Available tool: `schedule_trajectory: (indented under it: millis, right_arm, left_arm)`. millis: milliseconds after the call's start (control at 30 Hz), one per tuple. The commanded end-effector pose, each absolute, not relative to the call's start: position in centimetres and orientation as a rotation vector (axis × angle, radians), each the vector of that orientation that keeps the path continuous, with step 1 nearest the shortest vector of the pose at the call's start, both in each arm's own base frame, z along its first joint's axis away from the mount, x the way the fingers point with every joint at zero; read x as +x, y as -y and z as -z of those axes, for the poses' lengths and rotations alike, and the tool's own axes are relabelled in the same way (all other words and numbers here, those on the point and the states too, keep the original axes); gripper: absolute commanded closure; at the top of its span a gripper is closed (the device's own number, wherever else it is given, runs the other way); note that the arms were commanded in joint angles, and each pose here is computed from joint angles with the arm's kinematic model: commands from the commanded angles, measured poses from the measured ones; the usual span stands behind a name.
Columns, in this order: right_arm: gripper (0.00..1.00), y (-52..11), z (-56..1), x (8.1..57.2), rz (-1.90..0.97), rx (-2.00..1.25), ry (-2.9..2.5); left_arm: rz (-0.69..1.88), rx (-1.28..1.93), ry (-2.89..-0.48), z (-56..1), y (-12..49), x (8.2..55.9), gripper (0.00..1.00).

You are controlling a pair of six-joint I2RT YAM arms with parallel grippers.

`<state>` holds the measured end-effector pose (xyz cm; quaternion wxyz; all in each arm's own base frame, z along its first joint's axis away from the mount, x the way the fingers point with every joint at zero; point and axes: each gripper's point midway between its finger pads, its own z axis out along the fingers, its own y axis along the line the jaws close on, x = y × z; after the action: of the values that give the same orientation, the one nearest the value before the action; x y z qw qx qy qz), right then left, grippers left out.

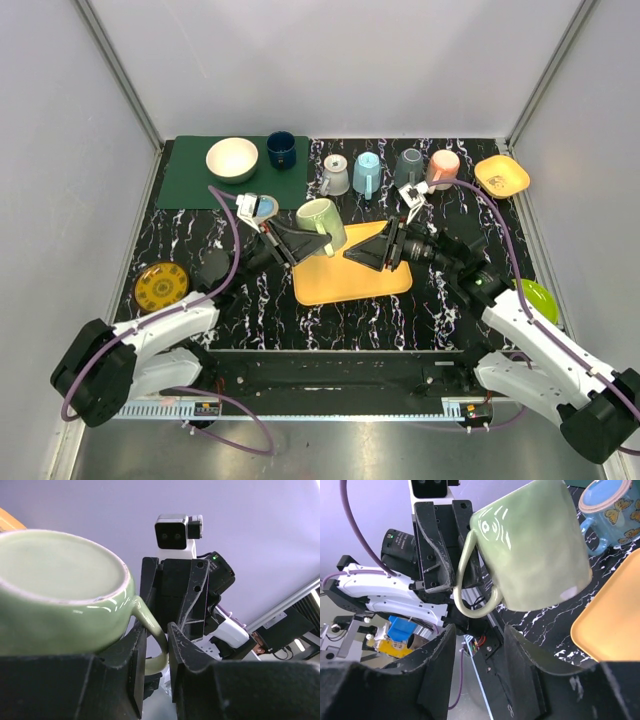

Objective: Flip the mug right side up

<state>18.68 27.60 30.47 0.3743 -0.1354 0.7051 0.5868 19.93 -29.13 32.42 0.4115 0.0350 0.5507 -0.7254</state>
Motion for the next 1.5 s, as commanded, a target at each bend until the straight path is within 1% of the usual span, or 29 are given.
schedule_trajectory:
  millis: [0, 100, 233, 333, 500, 567, 600, 767, 800, 867, 900, 1100, 1233, 1400, 1467]
  right_arm:
    - [0.55, -27.6, -32.1, 18.1, -1.504, -0.406, -1.749]
    - [0.55, -27.8, -31.9, 18.2, -1.517, -0.398, -1.748]
    - [0.47, -27.8, -31.3, 18.4, -1.512, -0.384, -1.773]
    - [0.43, -27.8, -30.8, 18.5, -1.503, -0.376, -1.794]
    - [0.42, -27.9, -30.4, 18.3, -1.547, -0.345, -1.795]
    - [0.42, -27.7, -30.4, 18.3, -1.534, -0.342, -1.787]
    - [0.42, -27.6, -30.1, 18.3, -1.522, -0.34, -1.801]
    - [0.43, -26.1, -29.6, 18.7, -1.382, -0.321, -1.815]
    - [0.43, -25.8, -29.4, 18.7, -1.366, -0.314, -1.816]
    - [0.43, -25.3, -28.7, 18.6, -1.335, -0.3, -1.835]
    - [0.43, -25.2, -28.7, 18.7, -1.33, -0.294, -1.833]
    - [0.44, -25.1, -28.2, 18.8, -1.321, -0.284, -1.833]
    - [0.44, -24.8, -28.5, 18.5, -1.314, -0.292, -1.811]
    - [0.44, -24.5, -28.3, 18.4, -1.304, -0.287, -1.798]
    - [0.44, -24.5, -28.1, 18.2, -1.307, -0.291, -1.8]
  left_arm:
    - [1.768, 0.138, -1.165, -36.8, 27.4, 19.1, 1.0]
    - [1.755, 0.125, -1.203, -35.5, 27.5, 19.4, 1.0]
    - [1.72, 0.103, -1.25, -34.3, 27.6, 20.1, 1.0]
    - [1.705, 0.12, -1.257, -34.6, 27.9, 20.2, 1.0]
    - [1.709, 0.117, -1.216, -35.8, 27.9, 20.5, 1.0]
    - [1.694, 0.133, -1.214, -35.6, 28.0, 20.6, 1.0]
    - [1.667, 0.133, -1.257, -34.8, 28.1, 20.8, 1.0]
    - [1.373, 0.19, -1.408, -31.3, 26.9, 22.1, 1.0]
    - [1.288, 0.145, -1.456, -30.4, 25.5, 22.4, 1.0]
    - [1.172, 0.127, -1.442, -30.2, 23.4, 22.2, 1.0]
    - [1.075, 0.062, -1.504, -28.5, 21.9, 23.0, 1.0]
    - [0.729, -0.122, -1.545, -25.4, 15.0, 23.9, 1.0]
    - [0.549, -0.209, -1.554, -23.9, 11.8, 24.7, 1.0]
    - [0.428, -0.315, -1.464, -23.3, 9.2, 26.2, 1.0]
    - [0.394, -0.346, -1.484, -22.2, 8.6, 27.4, 1.0]
